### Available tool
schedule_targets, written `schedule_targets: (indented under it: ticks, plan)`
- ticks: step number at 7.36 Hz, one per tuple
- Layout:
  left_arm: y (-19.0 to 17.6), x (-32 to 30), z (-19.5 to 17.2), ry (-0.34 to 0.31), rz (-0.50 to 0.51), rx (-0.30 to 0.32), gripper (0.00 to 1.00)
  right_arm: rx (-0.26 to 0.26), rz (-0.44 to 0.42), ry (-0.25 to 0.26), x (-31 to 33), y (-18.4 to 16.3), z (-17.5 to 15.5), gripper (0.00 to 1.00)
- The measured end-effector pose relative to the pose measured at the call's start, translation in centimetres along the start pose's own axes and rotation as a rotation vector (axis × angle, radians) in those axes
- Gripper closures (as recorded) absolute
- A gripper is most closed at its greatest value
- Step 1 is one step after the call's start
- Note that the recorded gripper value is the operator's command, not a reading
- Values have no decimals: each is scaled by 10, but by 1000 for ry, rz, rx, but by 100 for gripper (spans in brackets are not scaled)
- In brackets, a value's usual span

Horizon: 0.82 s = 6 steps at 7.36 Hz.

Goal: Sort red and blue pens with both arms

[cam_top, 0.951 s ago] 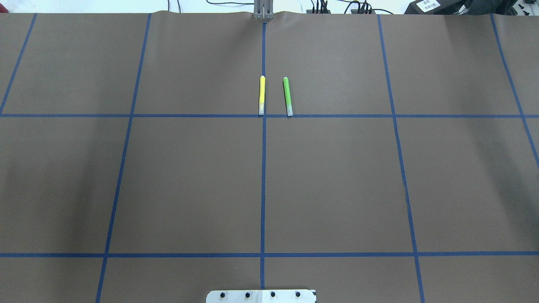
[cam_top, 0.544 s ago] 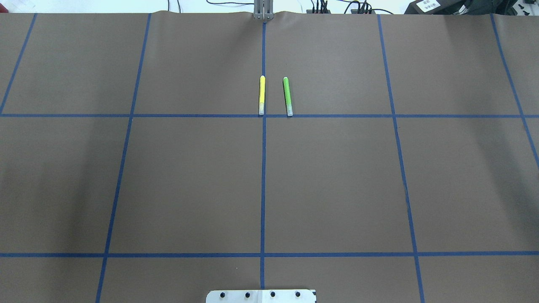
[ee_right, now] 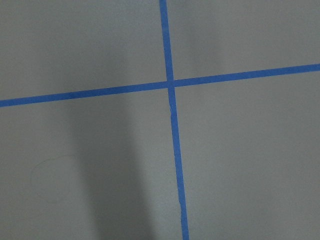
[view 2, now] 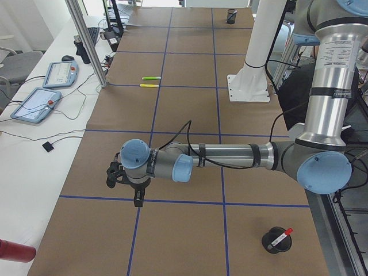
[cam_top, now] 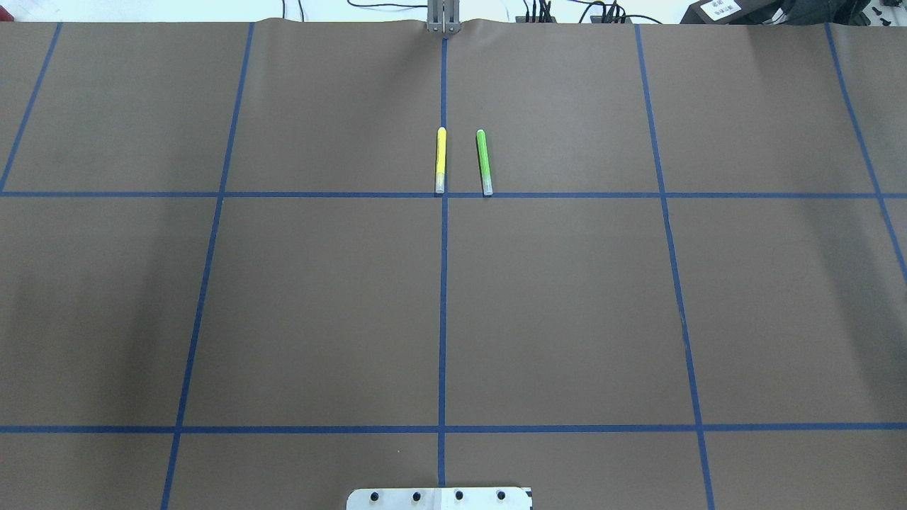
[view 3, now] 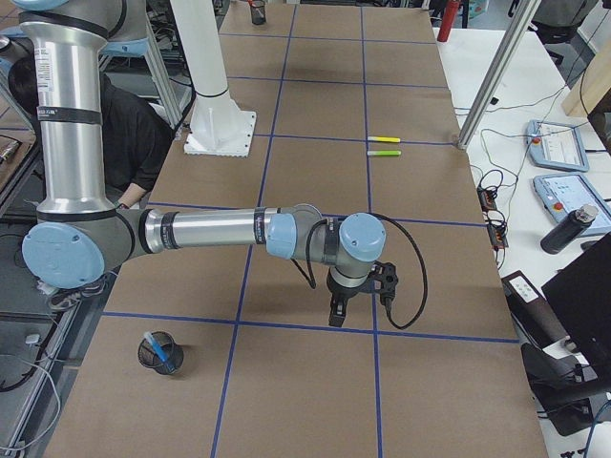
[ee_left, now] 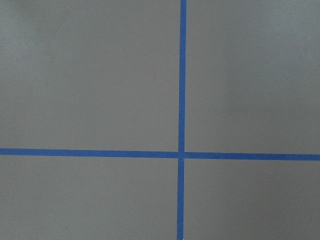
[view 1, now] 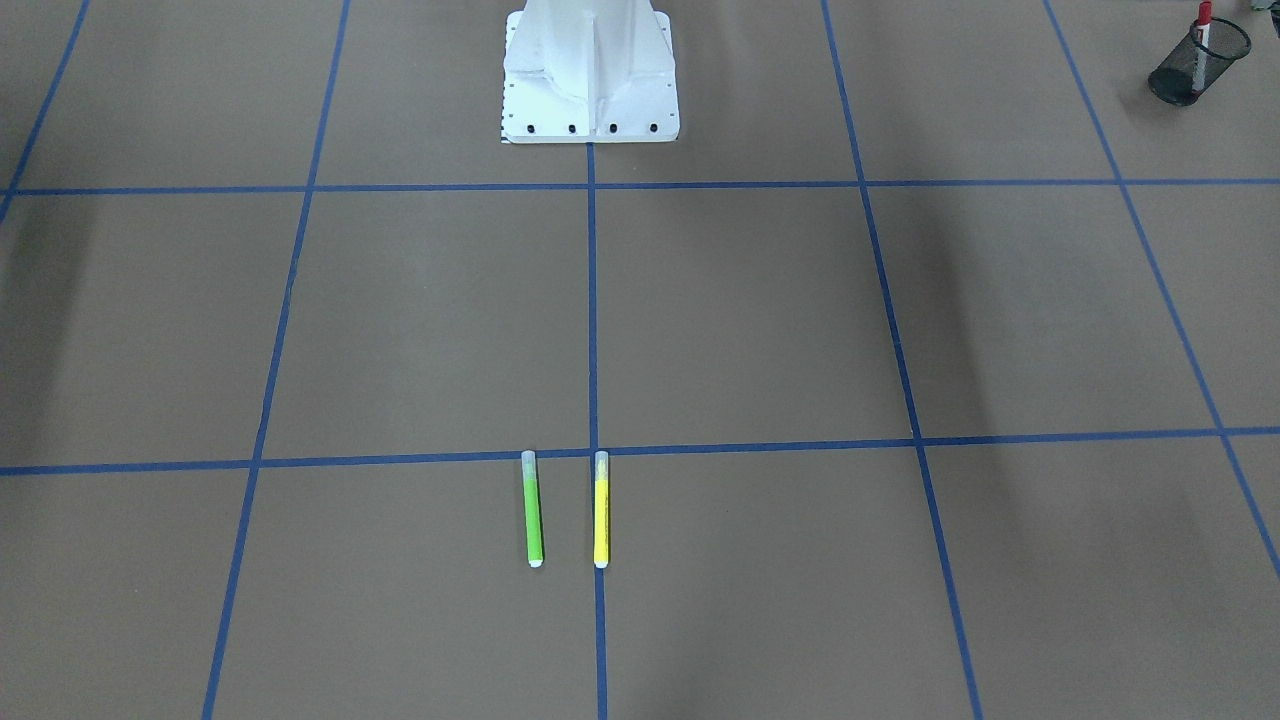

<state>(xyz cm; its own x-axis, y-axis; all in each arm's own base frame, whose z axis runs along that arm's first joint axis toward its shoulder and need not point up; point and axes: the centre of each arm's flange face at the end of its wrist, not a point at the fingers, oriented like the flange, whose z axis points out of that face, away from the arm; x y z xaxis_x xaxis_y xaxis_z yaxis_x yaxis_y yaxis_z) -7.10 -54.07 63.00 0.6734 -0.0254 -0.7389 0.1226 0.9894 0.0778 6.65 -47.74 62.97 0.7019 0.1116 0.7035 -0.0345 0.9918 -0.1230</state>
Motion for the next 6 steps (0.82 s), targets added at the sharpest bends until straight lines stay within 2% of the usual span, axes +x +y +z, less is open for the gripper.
schedule_targets:
  ticks: [2,6]
  plan:
    - [-2,7,-2,-25,-5,9,0,4,-3,0,2,1,-2,0]
    - [-3,8,-2,-32,-6,11,0,18,-12,-1,-4,1,-9,0]
